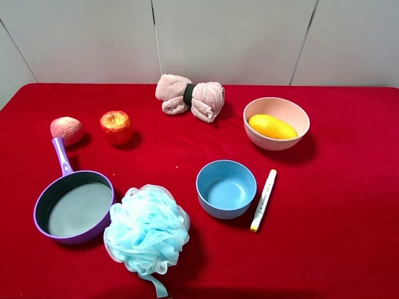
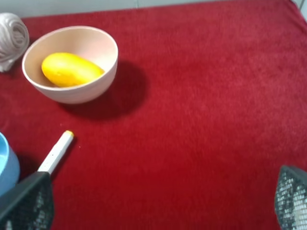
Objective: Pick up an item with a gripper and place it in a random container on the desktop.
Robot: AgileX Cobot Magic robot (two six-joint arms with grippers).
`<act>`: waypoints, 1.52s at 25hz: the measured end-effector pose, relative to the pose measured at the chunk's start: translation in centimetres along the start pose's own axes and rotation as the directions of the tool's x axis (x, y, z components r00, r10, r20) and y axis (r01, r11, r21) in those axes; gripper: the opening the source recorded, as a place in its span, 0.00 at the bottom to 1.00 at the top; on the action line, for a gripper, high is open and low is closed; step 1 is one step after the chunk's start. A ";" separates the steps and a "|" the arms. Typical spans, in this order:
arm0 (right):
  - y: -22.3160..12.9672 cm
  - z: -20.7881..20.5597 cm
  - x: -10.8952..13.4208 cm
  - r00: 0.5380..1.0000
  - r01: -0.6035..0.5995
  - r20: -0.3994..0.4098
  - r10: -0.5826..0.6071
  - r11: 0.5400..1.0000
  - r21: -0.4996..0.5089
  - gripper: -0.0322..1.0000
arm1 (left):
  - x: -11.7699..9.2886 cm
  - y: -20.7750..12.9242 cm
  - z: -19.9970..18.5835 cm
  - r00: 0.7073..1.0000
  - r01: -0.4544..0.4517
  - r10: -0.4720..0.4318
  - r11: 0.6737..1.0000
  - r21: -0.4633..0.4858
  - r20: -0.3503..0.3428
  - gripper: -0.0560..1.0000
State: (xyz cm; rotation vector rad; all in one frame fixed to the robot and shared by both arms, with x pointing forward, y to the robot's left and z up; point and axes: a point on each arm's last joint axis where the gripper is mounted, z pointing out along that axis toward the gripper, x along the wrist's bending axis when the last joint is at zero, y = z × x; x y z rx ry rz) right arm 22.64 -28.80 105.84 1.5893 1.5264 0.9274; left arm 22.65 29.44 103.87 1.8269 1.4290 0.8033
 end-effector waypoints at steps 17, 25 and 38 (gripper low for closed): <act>0.1 0.8 -0.2 0.996 0.039 -0.078 -0.043 0.998 -0.057 0.70 | 0.0 0.0 0.0 1.000 0.000 0.000 1.000 0.000 0.000 0.99; 0.1 0.8 -0.2 0.996 0.039 -0.081 -0.043 0.998 -0.057 0.70 | 0.0 0.0 0.0 1.000 0.000 0.000 1.000 0.000 0.000 0.99; 0.1 0.8 -0.2 0.996 0.039 -0.081 -0.043 0.998 -0.057 0.70 | 0.0 0.0 0.0 1.000 0.000 0.000 1.000 0.000 0.000 0.99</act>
